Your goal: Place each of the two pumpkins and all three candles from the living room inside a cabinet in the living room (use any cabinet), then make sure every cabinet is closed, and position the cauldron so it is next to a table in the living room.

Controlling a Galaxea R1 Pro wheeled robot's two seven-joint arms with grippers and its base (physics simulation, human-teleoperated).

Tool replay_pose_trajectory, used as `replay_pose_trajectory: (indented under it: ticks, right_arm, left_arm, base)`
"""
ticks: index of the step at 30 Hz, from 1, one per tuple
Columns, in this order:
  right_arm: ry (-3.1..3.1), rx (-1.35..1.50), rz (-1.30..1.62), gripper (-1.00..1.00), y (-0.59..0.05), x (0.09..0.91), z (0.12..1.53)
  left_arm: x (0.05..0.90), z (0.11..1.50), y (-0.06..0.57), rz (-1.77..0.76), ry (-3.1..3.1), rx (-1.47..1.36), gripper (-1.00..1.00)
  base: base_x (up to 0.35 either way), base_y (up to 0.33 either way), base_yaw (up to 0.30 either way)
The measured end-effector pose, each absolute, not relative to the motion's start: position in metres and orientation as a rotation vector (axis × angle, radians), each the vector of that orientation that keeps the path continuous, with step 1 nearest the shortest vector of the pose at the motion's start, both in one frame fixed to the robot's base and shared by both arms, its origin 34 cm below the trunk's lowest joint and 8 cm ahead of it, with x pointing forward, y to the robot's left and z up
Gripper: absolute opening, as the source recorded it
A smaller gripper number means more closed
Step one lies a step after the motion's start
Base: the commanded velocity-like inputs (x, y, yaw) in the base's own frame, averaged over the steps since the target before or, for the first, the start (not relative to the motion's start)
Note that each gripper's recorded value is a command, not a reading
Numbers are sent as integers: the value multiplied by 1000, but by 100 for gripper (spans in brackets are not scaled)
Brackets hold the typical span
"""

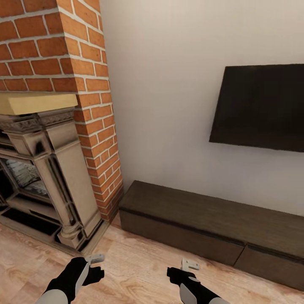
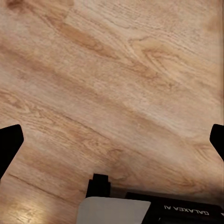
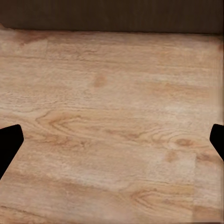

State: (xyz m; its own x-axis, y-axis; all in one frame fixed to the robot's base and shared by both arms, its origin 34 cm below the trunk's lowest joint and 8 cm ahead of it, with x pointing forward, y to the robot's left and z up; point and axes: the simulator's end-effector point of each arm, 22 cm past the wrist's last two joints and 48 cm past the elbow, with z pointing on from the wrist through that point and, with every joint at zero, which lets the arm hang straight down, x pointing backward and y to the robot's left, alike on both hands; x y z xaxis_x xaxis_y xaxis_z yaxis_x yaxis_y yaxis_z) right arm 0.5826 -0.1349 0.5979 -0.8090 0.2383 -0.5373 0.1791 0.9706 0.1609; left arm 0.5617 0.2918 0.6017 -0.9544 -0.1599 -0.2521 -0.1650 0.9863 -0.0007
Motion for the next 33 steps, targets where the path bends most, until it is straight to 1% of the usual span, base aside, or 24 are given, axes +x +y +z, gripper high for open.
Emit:
replay_pose_trajectory:
  ticks: [10,19,27,33]
  right_arm:
    - [2535,293,137,100,-135,583,598]
    - [2534,292,136,100,-135,583,598]
    - [2524,292,134,100,-136,585,599]
    - [2523,295,127,100,-137,584,598]
  left_arm:
    - [562,602,292,30,2875,-239,100]
    - [562,602,292,30,2875,-239,100]
    - [562,602,291,28,2875,-239,100]
    - [563,602,291,31,2874,-236,100]
  base:
    - [76,85,-281]
    - [19,156,-268]
    - [29,23,-44]
    - [156,64,-2]
